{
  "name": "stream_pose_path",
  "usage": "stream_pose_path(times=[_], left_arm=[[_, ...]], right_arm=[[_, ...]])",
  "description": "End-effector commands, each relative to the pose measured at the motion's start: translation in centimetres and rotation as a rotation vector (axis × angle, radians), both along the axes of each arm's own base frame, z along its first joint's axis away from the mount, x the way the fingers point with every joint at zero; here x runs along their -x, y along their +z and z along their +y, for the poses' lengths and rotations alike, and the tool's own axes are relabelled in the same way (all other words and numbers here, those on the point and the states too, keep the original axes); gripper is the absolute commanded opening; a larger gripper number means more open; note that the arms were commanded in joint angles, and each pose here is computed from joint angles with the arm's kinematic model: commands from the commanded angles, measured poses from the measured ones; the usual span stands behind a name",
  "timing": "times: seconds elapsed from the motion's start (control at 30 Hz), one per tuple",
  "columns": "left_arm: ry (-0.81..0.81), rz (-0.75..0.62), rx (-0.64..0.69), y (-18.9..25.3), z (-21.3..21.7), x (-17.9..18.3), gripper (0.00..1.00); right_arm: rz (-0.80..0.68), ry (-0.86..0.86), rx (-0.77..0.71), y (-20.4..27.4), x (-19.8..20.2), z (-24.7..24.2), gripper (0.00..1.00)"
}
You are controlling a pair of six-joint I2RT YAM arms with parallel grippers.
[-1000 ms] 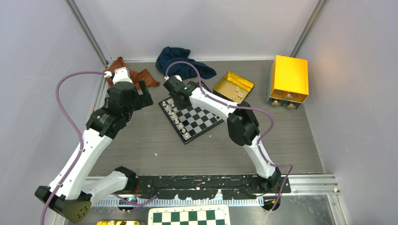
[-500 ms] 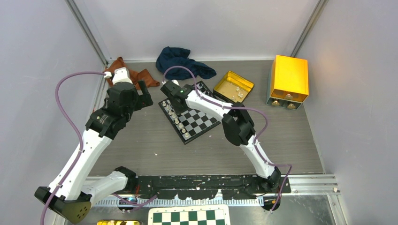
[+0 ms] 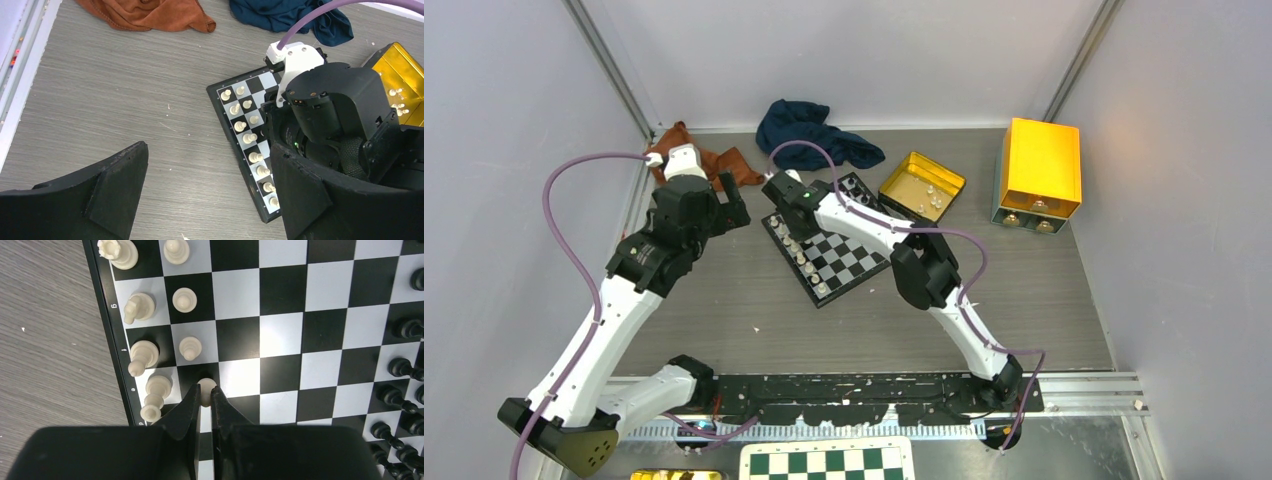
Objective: Set up the chess pieces on the board
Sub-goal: Place the chess piece on the chessboard.
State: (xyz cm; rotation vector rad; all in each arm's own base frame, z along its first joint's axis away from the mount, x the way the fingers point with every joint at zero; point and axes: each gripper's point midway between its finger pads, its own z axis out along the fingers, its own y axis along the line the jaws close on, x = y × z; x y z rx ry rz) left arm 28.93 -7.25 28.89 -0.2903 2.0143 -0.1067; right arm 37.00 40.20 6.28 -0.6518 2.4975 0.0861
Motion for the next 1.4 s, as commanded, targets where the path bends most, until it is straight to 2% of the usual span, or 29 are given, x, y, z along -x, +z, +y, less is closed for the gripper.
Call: stream_pose_path(times=[0.0,1.1,1.37], left_arm=[[-0.009,-0.046,0.003,1.1,0.0,-0.1,0.92],[-0.009,-0.053,0.011,1.0,0.1,0.3,0.91],[-0.012,-0.052,0.009,0.9,0.1,0.3,0.92]], right_arm=[[-0.035,0.021,-0.038,1.7,-0.3,1.5,0.01],[-0.009,0.033,-0.021,0.2,0.4,1.8,0.01],[-0.008,0.031,-0.011,0.0,0.6,1.7,0.09]])
